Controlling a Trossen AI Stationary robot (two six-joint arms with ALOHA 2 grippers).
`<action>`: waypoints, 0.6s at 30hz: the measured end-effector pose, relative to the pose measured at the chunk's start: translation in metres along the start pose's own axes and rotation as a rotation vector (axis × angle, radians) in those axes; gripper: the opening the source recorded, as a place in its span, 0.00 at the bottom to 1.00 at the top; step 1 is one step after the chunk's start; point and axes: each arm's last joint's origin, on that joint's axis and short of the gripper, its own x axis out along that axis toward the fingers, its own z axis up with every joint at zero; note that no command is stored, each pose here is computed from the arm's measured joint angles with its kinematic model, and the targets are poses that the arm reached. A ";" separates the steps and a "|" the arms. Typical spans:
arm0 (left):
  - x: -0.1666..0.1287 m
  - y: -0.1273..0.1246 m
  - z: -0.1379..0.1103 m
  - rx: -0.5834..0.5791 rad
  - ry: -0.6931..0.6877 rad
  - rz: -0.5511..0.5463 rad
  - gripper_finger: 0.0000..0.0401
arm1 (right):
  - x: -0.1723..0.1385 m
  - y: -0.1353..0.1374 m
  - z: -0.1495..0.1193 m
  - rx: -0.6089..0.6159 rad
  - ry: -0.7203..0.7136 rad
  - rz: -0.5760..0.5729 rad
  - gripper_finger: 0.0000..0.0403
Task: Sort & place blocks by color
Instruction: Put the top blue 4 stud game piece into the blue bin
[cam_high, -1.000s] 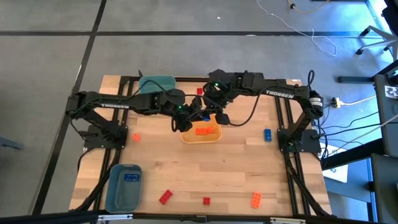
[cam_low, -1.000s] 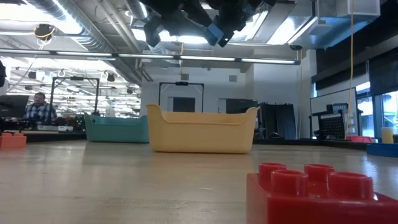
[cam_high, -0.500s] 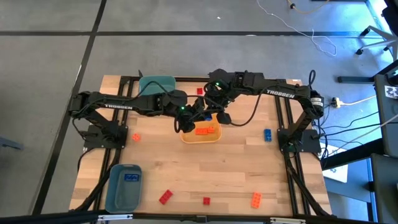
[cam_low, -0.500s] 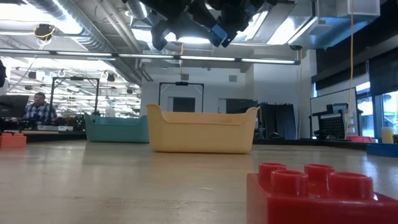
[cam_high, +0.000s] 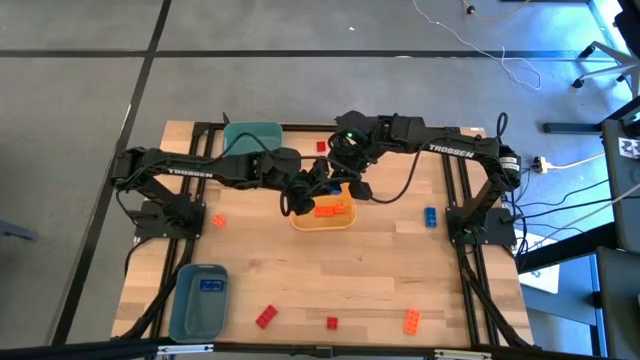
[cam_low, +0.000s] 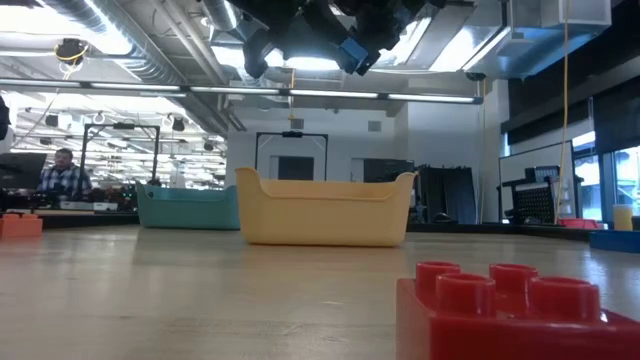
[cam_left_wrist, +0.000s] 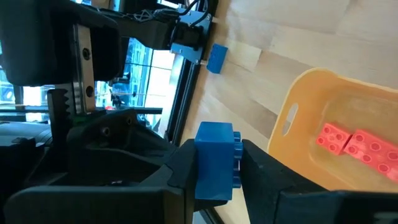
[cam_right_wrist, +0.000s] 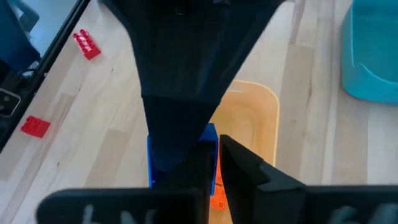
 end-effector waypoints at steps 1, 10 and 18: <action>0.000 0.000 0.000 -0.001 0.001 -0.003 0.21 | 0.000 0.000 0.000 0.010 0.002 -0.007 0.09; 0.000 -0.003 0.007 0.003 0.008 -0.015 0.21 | 0.000 0.000 -0.001 0.025 0.019 -0.043 0.10; -0.001 -0.005 0.008 0.002 0.014 -0.024 0.21 | 0.001 -0.001 -0.001 0.016 0.023 -0.050 0.10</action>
